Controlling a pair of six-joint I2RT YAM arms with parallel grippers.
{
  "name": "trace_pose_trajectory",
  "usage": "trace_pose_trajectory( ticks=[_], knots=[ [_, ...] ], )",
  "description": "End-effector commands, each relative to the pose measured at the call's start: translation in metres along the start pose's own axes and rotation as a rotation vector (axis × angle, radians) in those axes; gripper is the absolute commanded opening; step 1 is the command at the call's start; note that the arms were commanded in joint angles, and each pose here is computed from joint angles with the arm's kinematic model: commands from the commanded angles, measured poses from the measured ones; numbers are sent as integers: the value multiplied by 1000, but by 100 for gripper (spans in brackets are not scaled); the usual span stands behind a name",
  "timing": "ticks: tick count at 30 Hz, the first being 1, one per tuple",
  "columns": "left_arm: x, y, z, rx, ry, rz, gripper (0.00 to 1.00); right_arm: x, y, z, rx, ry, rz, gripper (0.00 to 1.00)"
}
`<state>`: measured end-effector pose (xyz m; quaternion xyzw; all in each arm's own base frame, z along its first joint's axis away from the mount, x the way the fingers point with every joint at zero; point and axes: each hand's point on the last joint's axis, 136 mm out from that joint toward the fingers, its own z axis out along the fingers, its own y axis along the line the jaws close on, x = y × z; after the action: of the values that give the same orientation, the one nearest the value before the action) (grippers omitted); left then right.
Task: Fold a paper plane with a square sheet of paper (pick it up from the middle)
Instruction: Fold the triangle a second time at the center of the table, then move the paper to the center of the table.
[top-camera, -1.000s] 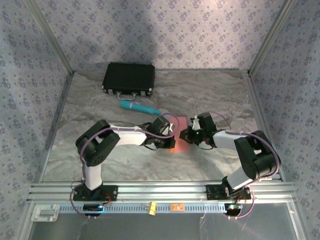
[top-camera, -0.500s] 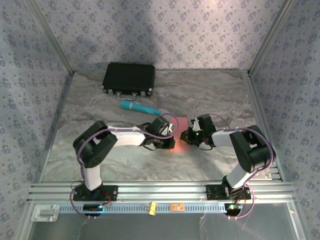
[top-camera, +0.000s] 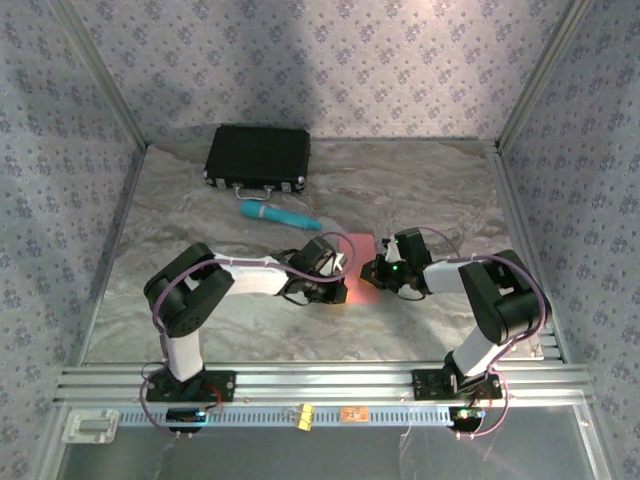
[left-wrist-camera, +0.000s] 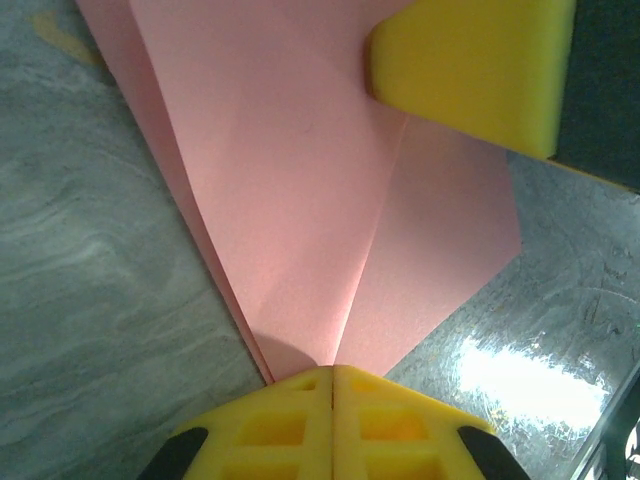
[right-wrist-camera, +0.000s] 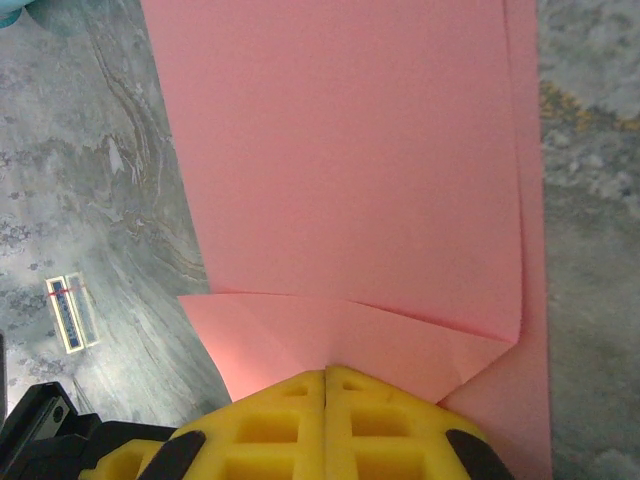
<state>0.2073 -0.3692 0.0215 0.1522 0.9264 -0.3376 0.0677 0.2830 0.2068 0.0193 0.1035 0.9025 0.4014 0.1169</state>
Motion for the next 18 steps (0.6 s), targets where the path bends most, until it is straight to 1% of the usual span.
trace_pose_trajectory(
  ticks=[1,4,7,9,11,14,18],
  knots=[
    [19,10,-4,-40,38,-11,6,9,-28,3,90,19,44,1],
    [18,6,-8,-31,26,-6,6,8,-27,2,86,18,40,1],
    [11,-6,-14,-1,6,13,6,4,-14,2,38,30,8,3],
    [2,-15,-23,11,-37,32,6,-1,-1,-3,8,25,-15,4],
    [-9,-24,-38,17,-103,58,9,-4,8,-9,1,13,-38,6],
    [-30,-24,-56,-9,-184,64,12,-8,13,-24,38,-21,-65,8],
    [-57,-23,-62,21,-205,36,14,-8,10,-43,90,-68,-65,12]
  ],
)
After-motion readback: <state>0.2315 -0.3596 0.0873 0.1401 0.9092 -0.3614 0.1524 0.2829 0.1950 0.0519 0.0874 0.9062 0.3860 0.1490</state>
